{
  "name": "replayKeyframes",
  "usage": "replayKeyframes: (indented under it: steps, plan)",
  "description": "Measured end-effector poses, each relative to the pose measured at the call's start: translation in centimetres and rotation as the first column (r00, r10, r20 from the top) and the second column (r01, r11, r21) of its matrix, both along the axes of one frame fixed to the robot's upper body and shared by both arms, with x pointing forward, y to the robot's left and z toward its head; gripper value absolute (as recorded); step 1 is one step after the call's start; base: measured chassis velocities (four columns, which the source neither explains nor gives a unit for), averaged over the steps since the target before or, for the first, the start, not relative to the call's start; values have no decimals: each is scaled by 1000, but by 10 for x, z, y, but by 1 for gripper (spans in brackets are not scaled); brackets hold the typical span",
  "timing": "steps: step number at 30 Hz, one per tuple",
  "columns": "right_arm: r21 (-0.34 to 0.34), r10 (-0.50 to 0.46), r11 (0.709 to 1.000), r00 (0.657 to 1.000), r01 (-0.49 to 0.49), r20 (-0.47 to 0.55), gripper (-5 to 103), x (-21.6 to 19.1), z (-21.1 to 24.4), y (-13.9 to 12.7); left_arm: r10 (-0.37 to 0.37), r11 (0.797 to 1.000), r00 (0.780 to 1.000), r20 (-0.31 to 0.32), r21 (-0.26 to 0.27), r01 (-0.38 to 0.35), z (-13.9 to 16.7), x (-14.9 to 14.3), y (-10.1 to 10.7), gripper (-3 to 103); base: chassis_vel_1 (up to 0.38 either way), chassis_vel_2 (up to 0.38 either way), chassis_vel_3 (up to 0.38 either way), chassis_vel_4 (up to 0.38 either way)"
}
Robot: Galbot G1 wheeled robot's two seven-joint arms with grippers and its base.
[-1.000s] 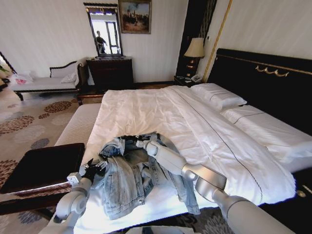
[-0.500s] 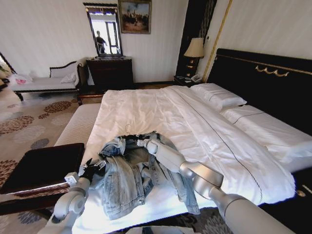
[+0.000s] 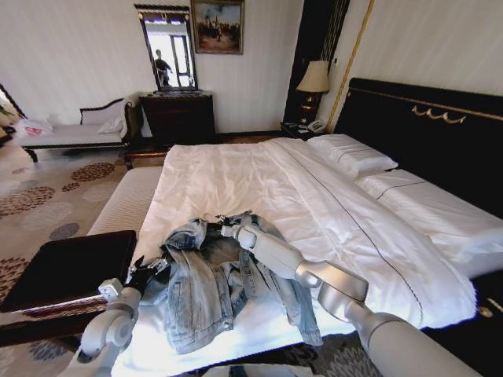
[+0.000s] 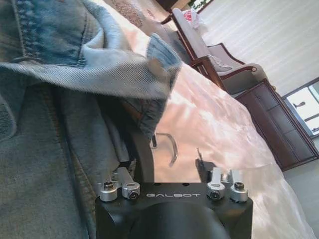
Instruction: Pick up the clothes from the bed and hang them on the clothes hanger.
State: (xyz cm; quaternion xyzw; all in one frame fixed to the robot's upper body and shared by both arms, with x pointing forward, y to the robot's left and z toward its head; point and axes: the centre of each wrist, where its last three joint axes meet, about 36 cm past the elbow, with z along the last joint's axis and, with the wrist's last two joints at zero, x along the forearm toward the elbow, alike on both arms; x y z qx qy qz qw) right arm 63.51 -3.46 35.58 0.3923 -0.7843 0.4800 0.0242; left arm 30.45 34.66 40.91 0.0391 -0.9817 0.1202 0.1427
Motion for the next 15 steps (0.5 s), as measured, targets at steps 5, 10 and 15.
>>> replayKeyframes:
  steps: [5, 10, 15]
  plan:
    - [72, -53, 996, 999, 52, 8, 86, -3, 21, -11, 2, 1000, 1000, -5, -1, -2, 0, -7, 0, 100, 0, 0, 0, 0]
    - [182, -147, 973, 989, 145, 2, 99, -17, 41, -32, 19, 1000, 1000, -14, 0, -19, -3, -16, 5, 100, 0, 0, 0, 0]
    - [300, -213, 932, 977, 202, 3, 100, -36, 56, -32, 37, 999, 999, -21, 2, -37, -2, -29, 9, 100, 0, 0, 0, 0]
